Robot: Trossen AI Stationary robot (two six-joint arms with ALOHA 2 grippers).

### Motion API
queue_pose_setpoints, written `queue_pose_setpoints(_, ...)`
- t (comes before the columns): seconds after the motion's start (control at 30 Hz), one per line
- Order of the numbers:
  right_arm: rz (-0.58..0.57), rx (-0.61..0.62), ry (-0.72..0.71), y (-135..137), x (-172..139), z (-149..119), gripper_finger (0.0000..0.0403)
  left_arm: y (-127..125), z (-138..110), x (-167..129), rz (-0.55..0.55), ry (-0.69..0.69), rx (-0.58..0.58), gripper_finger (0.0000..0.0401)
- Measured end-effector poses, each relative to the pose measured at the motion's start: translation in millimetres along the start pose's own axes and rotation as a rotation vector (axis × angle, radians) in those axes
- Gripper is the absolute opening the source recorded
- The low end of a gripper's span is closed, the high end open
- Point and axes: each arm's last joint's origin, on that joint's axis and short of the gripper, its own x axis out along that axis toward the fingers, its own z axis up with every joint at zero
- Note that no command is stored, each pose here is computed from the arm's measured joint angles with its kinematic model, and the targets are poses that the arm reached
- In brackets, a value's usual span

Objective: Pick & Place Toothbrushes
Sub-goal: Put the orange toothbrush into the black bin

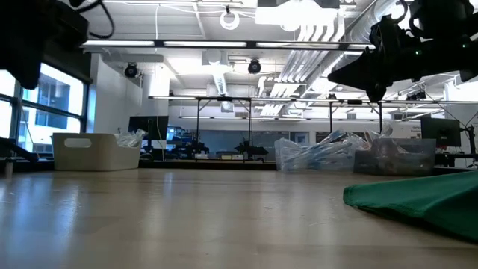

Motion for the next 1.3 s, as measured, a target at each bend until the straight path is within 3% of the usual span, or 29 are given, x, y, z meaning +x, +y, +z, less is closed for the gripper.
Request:
queue_pose_setpoints(0.17,-0.002,-0.023,0.0,0,0,0,0.0004,6,-10,-5,0.175,0.014,-0.095,0.0)
queue_pose_setpoints(0.3,-0.007,-0.026,-0.001,-1,0,0,0.0004,11,-19,2,0.31,0.055,-0.086,0.0)
queue_pose_setpoints(0.77,-0.014,-0.027,0.002,-2,0,0,0.0003,15,-51,21,0.466,0.133,-0.024,0.0)
queue_pose_setpoints(1.03,-0.014,-0.027,0.002,-2,0,0,0.0003,20,-66,22,0.493,0.141,0.05,0.0001)
queue_pose_setpoints(1.17,-0.014,-0.018,0.002,-2,0,0,0.0003,22,-70,21,0.497,0.146,0.04,0.0026)
queue_pose_setpoints(1.3,-0.014,-0.019,0.002,-2,0,0,0.0002,23,-72,20,0.507,0.168,0.039,0.008)
